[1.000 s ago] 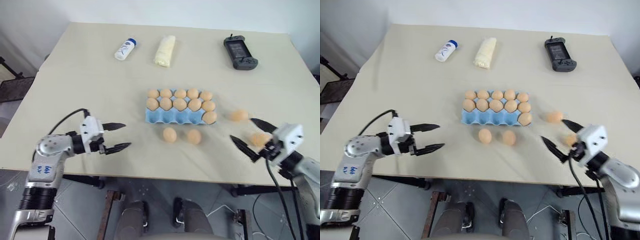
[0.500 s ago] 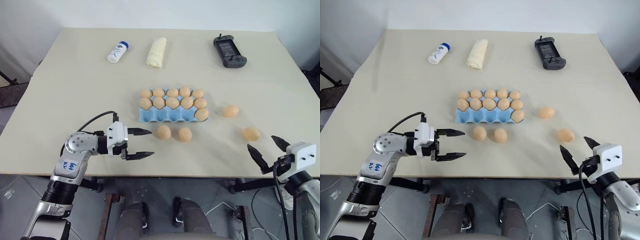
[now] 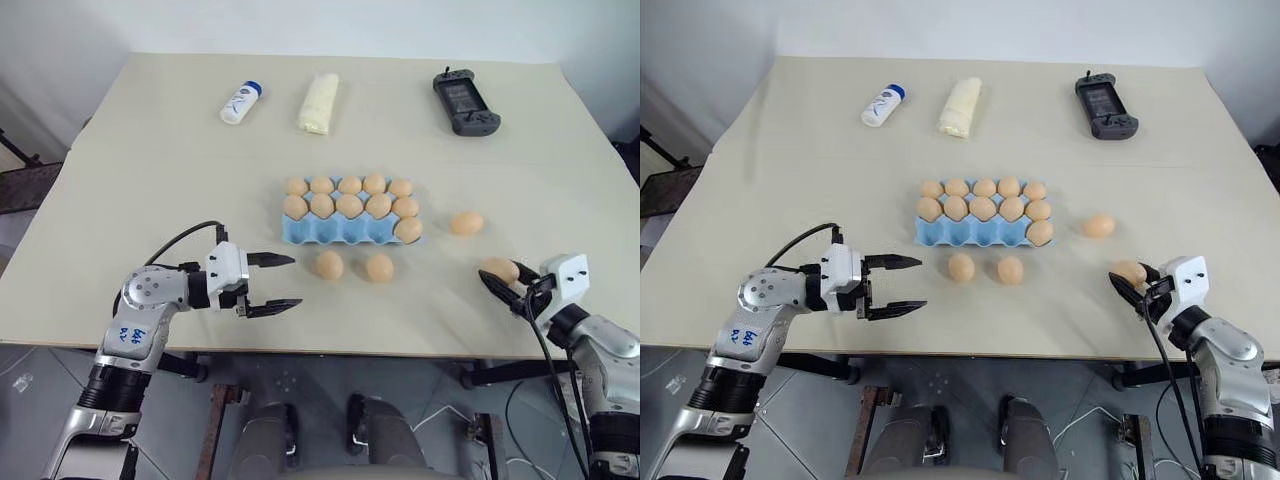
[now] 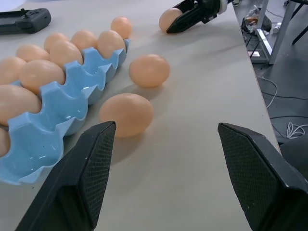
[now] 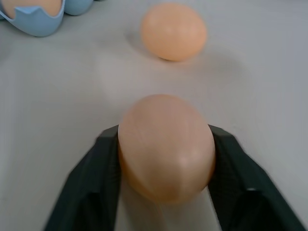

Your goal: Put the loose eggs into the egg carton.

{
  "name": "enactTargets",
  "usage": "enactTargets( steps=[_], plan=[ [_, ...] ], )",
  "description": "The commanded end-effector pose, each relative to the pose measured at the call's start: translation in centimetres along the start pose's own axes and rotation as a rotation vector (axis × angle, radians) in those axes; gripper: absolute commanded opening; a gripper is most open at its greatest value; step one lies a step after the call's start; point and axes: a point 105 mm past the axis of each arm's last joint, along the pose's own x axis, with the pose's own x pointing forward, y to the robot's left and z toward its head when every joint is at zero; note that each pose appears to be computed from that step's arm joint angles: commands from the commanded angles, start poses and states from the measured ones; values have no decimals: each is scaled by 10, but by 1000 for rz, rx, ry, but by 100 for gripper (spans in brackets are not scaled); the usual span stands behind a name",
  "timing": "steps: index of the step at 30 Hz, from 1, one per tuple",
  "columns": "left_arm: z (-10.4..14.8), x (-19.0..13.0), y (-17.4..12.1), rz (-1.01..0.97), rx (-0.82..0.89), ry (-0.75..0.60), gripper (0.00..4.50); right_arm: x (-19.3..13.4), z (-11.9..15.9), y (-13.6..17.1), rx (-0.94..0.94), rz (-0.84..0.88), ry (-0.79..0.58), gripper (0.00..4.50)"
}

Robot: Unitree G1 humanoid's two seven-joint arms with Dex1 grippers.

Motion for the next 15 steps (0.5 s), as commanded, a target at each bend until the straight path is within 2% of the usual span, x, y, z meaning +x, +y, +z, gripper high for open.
enactTargets(
  steps=[1, 3, 7, 11, 15],
  plan=[
    [6, -7, 5, 49, 27, -12, 360, 2, 28, 14, -59, 103, -66, 161],
    [5, -9, 7, 67, 20, -10, 360, 4, 38, 29, -53, 172, -84, 161],
    [-7, -19, 15, 147, -24, 14, 360, 32, 84, 87, -154, 337, -163, 161],
    [-8, -21, 17, 159, -26, 25, 360, 60, 103, 101, -145, 328, -173, 161],
    [-9, -25, 17, 188, -34, 36, 360, 83, 98, 114, -203, 343, -97, 161]
  ],
)
